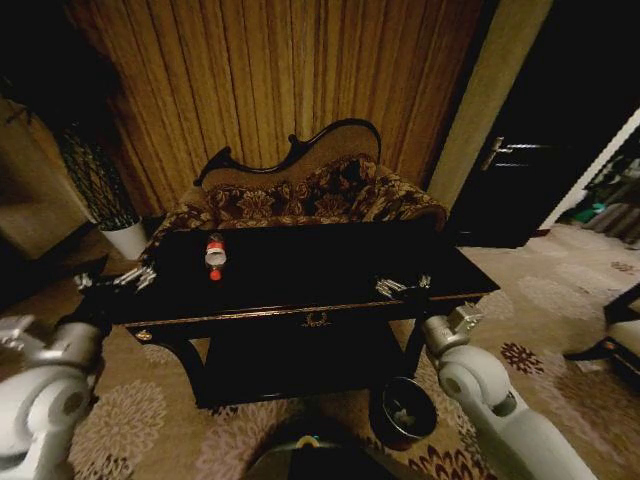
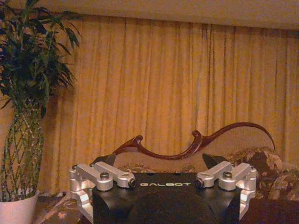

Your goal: Move to the front of the table and place the trash on the table into the trash bin.

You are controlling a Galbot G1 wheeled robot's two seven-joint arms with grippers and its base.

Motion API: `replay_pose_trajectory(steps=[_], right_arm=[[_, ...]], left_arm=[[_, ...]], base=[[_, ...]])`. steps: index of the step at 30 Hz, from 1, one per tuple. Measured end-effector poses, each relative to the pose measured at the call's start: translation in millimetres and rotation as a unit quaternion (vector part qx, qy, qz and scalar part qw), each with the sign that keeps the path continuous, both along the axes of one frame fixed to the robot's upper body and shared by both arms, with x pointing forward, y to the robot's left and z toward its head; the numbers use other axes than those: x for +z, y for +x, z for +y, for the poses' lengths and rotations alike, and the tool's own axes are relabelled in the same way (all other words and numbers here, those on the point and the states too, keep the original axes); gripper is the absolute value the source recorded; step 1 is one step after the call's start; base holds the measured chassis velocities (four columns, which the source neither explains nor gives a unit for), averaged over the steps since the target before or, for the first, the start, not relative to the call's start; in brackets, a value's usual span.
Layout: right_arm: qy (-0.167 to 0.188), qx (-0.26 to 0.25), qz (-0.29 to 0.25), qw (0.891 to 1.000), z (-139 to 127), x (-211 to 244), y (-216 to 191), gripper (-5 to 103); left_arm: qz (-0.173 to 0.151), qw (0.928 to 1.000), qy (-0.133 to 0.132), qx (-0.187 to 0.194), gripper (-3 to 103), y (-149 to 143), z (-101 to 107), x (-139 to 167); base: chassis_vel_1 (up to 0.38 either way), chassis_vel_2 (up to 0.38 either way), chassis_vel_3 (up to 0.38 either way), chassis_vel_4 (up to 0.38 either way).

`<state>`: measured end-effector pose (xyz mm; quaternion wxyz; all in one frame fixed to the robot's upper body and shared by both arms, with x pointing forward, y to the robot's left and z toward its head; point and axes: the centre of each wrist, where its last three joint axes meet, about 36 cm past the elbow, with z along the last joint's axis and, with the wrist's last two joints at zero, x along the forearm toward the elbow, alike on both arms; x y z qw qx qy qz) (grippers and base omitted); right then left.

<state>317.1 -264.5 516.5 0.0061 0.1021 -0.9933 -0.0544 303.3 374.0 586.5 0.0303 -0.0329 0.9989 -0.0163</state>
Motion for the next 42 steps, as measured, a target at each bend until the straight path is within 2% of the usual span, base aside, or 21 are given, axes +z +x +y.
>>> replay_pose_trajectory(steps=[2, 10, 14, 17, 25, 29, 35, 38, 41, 42], right_arm=[[-0.003, -0.001, 0.000, 1.000, -0.4, 1.7, -1.5, 100], [-0.001, -0.007, 0.004, 1.000, -1.2, 0.3, -2.1, 100], [0.003, -0.009, 0.010, 1.000, -0.1, -3.6, -2.0, 100], [0.001, -0.009, 0.017, 1.000, 0.1, -5.4, 0.1, 100], [-0.001, -0.010, 0.025, 1.000, -0.9, -11.4, 5.2, 100], [0.000, -0.009, 0.026, 1.000, 0.3, -13.5, 8.2, 100], [0.000, -0.008, 0.026, 1.000, 0.6, -15.1, 10.3, 100], [-0.003, -0.011, 0.025, 1.000, -2.1, -14.4, 10.3, 100], [-0.005, -0.012, 0.024, 1.000, -3.7, -13.8, 10.5, 100], [-0.006, -0.014, 0.024, 1.000, -4.9, -13.4, 10.4, 100]], left_arm=[[0.017, 0.9998, -0.003, 0.005, 100, 19.6, -2.1, -0.5], [0.060, 0.9979, -0.014, 0.021, 100, 65.3, -10.0, 9.9], [0.086, 0.9962, -0.002, 0.017, 100, 86.1, -13.0, 7.5], [0.123, 0.9923, 0.011, 0.008, 100, 104.4, -11.9, 5.2], [0.160, 0.9859, 0.046, -0.015, 100, 119.3, -1.7, 18.3], [0.175, 0.9830, 0.053, -0.021, 100, 124.2, 1.8, 22.9], [0.184, 0.9808, 0.056, -0.032, 100, 141.1, 5.6, 27.2], [0.190, 0.9792, 0.056, -0.041, 100, 154.5, -0.5, 24.4], [0.194, 0.9787, 0.049, -0.046, 100, 161.9, -7.7, 22.3], [0.205, 0.9769, 0.034, -0.051, 100, 168.1, -17.3, 21.8]], base=[[0.000, 0.000, 0.000, 0.000], [0.000, 0.000, 0.000, 0.000], [0.000, 0.000, 0.000, 0.000], [0.000, 0.000, 0.000, 0.000], [0.000, 0.000, 0.000, 0.000], [0.000, 0.000, 0.000, 0.000], [0.000, 0.000, 0.000, 0.000], [0.000, 0.000, 0.000, 0.000], [0.000, 0.000, 0.000, 0.000], [0.000, 0.000, 0.000, 0.000]])
